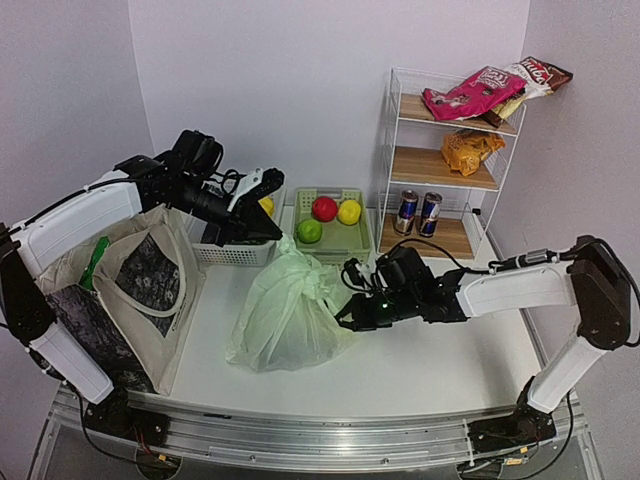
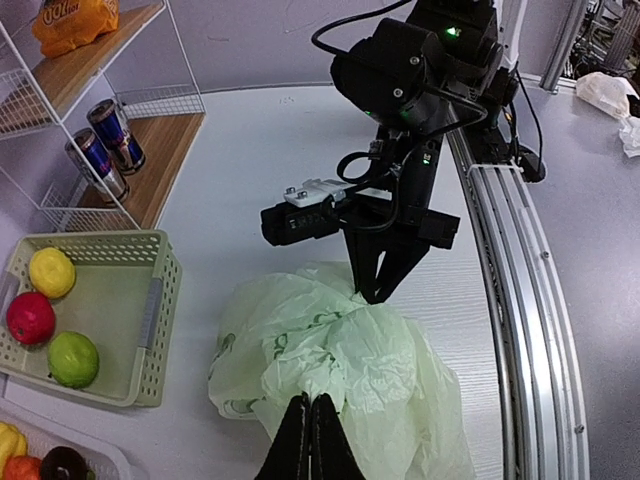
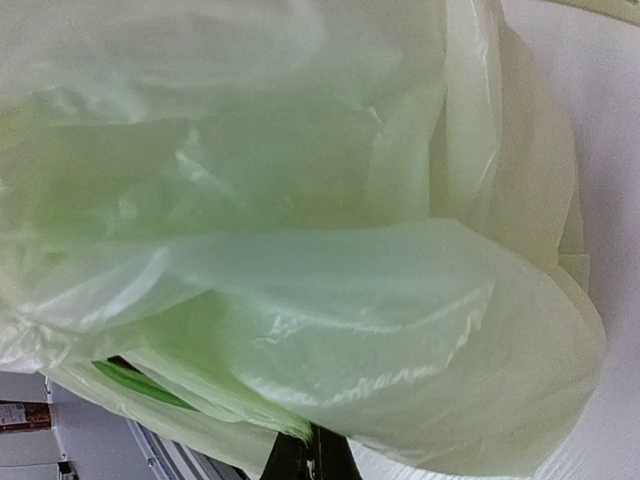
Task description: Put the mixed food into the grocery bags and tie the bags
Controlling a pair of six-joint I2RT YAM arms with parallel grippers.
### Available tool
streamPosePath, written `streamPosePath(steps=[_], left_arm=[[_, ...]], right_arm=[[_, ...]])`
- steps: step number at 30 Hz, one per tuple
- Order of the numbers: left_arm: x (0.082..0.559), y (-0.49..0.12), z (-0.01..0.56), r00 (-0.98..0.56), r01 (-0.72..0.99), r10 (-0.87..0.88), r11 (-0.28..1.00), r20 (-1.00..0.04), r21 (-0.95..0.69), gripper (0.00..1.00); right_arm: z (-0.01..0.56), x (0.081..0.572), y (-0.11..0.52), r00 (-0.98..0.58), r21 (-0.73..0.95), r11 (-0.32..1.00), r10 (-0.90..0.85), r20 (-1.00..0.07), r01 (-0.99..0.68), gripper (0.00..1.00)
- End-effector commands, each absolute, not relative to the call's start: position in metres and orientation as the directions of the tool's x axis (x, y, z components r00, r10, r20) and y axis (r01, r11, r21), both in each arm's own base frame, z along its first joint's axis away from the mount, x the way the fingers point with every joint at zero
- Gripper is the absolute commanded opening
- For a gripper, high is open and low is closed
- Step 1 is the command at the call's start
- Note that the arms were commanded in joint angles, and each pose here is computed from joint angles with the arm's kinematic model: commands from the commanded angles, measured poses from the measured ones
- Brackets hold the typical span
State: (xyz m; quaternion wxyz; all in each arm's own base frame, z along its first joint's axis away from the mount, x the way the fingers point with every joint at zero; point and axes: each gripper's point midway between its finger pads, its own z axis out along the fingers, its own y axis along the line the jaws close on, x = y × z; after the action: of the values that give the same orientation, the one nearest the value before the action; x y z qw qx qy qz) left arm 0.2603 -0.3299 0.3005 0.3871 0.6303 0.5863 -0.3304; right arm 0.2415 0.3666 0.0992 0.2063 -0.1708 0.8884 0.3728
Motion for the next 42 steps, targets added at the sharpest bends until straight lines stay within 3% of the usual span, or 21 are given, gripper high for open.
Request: streamPosePath(steps=[1, 6, 10, 13, 18, 24, 42], left_arm=[[0.265, -0.326, 0.366, 0.147, 0.984, 0.349, 0.040, -0.926, 0.171, 0.00], [0.279, -0.323, 0.369, 0.205, 0.964, 0.371, 0.082, -0.906, 0.251, 0.00], [0.353, -0.287, 0.350, 0.279, 0.866, 0.508, 0.235, -0.815, 0.442, 0.00], [0.391, -0.260, 0.309, 0.264, 0.814, 0.634, 0.257, -0.727, 0.520, 0.00], [0.380, -0.253, 0.271, 0.371, 0.767, 0.676, 0.164, -0.637, 0.620, 0.00], [0.405, -0.240, 0.234, 0.311, 0.735, 0.760, 0.188, -0.571, 0.651, 0.00], [0.465, -0.235, 0.268, 0.339, 0.600, 0.780, 0.251, -0.526, 0.759, 0.00]], right_arm=[[0.002, 0.196, 0.296, -0.957, 0.409, 0.867, -0.231, -0.178, -0.285, 0.00], [-0.001, 0.195, 0.295, -0.955, 0.402, 0.868, -0.239, -0.174, -0.290, 0.00], [-0.011, 0.185, 0.279, -0.962, 0.374, 0.887, -0.230, -0.149, -0.270, 0.00], [-0.023, 0.174, 0.265, -0.969, 0.350, 0.904, -0.221, -0.112, -0.247, 0.00], [-0.029, 0.167, 0.258, -0.971, 0.341, 0.910, -0.220, -0.089, -0.237, 0.00], [-0.029, 0.162, 0.257, -0.969, 0.342, 0.907, -0.234, -0.073, -0.245, 0.00], [-0.039, 0.132, 0.241, -0.961, 0.264, 0.928, -0.277, 0.021, -0.262, 0.00]])
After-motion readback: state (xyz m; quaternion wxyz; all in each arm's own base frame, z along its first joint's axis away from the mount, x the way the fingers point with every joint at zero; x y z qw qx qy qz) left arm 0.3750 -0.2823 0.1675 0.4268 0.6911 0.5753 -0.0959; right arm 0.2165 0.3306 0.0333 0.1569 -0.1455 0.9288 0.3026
